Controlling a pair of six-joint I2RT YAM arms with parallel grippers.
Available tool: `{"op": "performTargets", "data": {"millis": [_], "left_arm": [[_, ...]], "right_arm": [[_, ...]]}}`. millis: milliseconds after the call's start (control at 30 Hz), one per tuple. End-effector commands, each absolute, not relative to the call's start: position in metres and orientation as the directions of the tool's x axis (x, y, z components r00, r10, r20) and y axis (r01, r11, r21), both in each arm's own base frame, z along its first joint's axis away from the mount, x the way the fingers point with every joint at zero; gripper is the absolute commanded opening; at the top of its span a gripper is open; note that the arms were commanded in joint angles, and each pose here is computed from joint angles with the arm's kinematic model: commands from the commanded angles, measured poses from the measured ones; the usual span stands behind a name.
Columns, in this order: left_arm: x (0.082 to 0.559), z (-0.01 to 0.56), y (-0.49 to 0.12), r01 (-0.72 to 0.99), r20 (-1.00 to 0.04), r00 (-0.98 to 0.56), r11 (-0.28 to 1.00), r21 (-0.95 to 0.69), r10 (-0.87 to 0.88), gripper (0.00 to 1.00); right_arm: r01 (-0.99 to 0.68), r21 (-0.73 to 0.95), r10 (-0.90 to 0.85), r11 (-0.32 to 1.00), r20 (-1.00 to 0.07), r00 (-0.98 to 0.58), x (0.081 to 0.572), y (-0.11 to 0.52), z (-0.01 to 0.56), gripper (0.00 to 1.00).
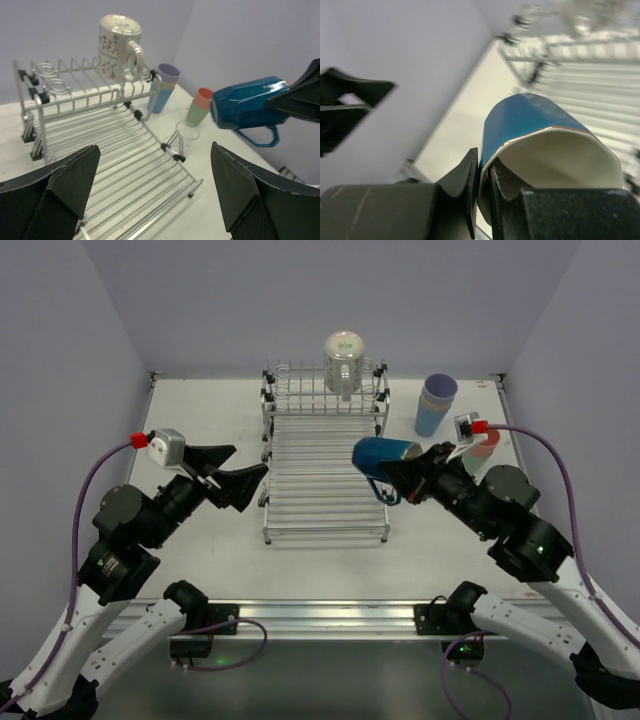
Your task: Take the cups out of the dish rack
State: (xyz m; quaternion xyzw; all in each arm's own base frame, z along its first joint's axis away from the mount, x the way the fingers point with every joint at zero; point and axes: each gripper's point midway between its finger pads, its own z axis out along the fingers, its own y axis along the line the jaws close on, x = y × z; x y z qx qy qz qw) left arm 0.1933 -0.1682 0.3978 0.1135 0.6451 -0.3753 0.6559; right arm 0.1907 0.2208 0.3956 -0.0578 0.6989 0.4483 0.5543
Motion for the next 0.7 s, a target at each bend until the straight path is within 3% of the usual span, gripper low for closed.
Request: {"op": "performTargets", "data": {"millis": [0,133,333,667], "left_arm": [[0.192,0.356,-0.151,0.585,-0.975,-0.142,0.78,-0.221,-0.169,1.0],[0.192,0.332,-0.15,0.583,-0.979,-0.16,0.788,-0.198,-0.127,1.0],[0.191,0.302,-0.163,0.624,-0.973,-0.193,0.749,-0.223,-0.129,1.0],[0.184,0.286,-0.164,0.621,-0.976,-0.194,0.757,-0.202,-0.101,1.0]], "right_arm": [[-0.282,0.409,0.275,0.868,-0.869,-0.412,0.195,0.142,0.337,0.0],[0.019,0.283,0.254,0.959,-0.826,-0.503,0.204,0.081,0.285,0.0],[0.251,0.189,0.302,0.949,-0.77,-0.562,0.239,0.03,0.236,0.0],[0.352,0.185,0.372,0.918,-0.71,-0.598,0.311,0.002,0.171,0.0]]}}
